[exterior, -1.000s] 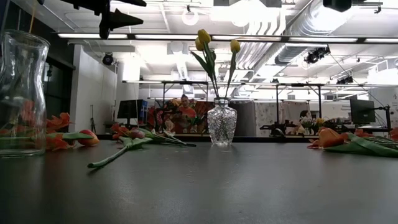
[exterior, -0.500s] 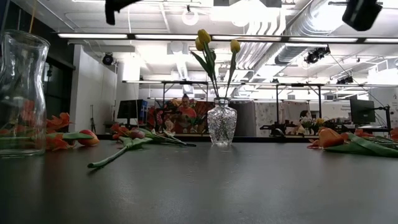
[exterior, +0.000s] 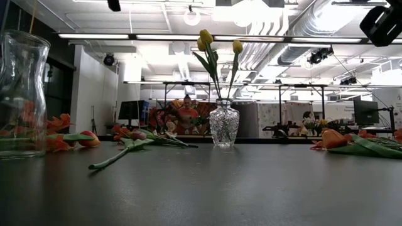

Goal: Sort flowers into vase by color
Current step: Put the right red tulip into the green vase

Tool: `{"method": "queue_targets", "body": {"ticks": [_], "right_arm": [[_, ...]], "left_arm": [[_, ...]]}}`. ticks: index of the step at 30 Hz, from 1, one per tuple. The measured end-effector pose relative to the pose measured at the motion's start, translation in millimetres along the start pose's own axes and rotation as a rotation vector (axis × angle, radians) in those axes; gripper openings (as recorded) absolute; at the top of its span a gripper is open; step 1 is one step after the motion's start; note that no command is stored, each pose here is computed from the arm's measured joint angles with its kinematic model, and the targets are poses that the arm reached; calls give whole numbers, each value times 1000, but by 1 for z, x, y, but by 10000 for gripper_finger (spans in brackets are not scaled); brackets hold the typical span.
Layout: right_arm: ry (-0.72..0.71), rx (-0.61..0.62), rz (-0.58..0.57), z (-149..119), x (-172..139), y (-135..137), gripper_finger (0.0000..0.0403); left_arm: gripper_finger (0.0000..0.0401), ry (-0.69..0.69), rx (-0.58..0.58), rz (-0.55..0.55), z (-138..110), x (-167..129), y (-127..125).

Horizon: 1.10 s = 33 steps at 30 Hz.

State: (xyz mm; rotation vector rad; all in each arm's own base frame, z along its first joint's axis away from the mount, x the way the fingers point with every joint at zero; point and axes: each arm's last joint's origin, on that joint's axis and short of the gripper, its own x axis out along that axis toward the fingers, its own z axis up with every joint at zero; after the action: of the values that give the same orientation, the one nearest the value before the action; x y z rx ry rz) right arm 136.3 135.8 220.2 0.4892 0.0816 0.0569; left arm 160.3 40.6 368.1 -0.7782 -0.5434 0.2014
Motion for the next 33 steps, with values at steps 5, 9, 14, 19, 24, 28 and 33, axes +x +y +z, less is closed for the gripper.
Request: {"method": "queue_targets", "body": {"ticks": [5,9,14,19,24,28,33], "right_arm": [[-27,-25,7,2,0,0,0],[-78,-13,71,10,-1,6,0],[-56,-21,92,8,-2,7,0],[-31,-58,65,5,-1,4,0],[-38,-74,46,6,1,2,0],[-41,-67,35,6,2,0,0],[-3,-52,23,-1,5,-1,0]], "left_arm": [[211,1,-8,26,-6,3,1],[211,10,-8,52,-12,6,3],[211,31,-18,77,-19,12,8],[211,50,-61,99,-25,17,13],[211,57,-70,107,-28,19,15],[211,56,-70,106,-28,19,15],[211,54,-70,104,-28,19,14]]}}
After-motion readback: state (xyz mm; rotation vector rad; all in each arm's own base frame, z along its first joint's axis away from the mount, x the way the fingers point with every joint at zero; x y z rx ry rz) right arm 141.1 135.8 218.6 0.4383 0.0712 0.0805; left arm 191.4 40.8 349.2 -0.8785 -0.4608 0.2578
